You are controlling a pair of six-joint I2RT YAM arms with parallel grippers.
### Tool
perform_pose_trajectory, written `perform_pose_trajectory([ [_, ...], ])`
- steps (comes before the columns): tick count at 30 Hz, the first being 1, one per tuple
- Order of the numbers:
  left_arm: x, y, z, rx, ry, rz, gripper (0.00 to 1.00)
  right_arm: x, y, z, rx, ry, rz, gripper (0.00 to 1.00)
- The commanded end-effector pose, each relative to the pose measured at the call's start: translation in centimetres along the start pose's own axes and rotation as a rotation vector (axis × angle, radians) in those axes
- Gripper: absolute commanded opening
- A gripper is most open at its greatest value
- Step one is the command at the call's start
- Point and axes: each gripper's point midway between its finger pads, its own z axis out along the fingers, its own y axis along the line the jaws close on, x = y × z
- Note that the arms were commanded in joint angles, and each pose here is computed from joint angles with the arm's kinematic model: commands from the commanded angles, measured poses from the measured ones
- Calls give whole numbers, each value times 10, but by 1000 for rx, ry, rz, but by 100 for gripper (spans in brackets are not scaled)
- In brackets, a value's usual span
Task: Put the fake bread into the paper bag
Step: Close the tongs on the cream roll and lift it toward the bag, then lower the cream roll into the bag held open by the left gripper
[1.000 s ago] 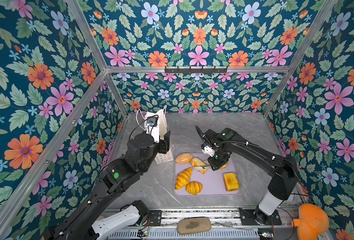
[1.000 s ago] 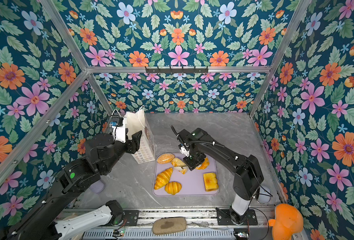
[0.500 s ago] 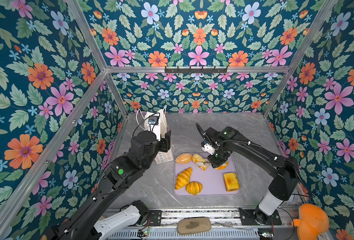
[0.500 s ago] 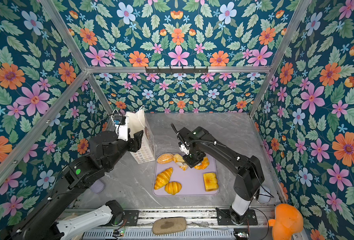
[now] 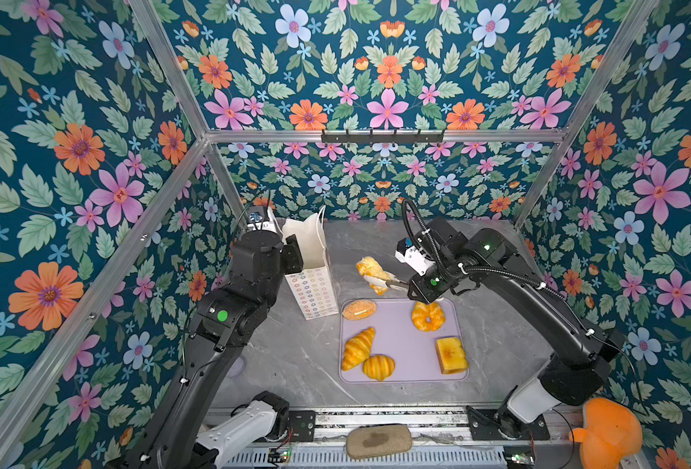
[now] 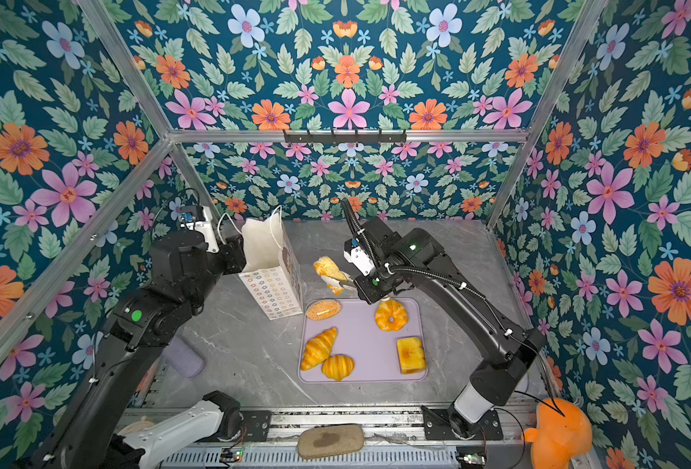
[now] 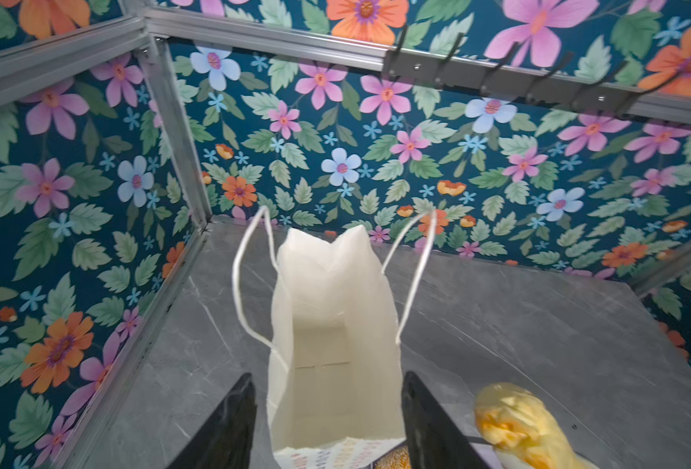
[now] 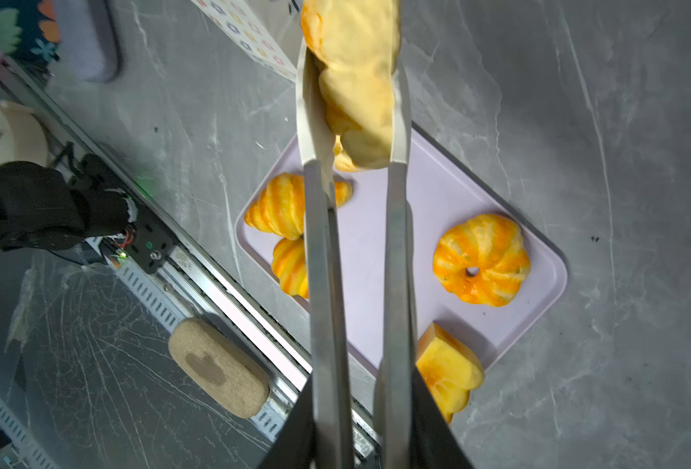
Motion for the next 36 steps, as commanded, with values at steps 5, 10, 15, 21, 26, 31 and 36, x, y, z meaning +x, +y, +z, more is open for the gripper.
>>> perform_pose_trajectory([
  [5,33,18,38,64,163,-115,60,-38,39,-46,-181,-157,-27,14],
  [10,54,28,61,117,218,-195,58,-68,63,-57,-275,-220,-54,12],
  [15,61,23,68,160,226,-200,56,-91,83,-56,-318,-239,-91,13],
  [21,73,26,77,143,259,-194,54,-114,98,-42,-343,-273,-84,13],
  [26,81,33,83,108,256,-191,53,-133,111,-36,-370,-339,-81,13],
  [31,84,30,86,129,251,-193,49,-153,113,-25,-359,-386,-58,13],
  [36,84,29,86,140,243,-195,44,-169,105,-8,-310,-410,-33,13],
])
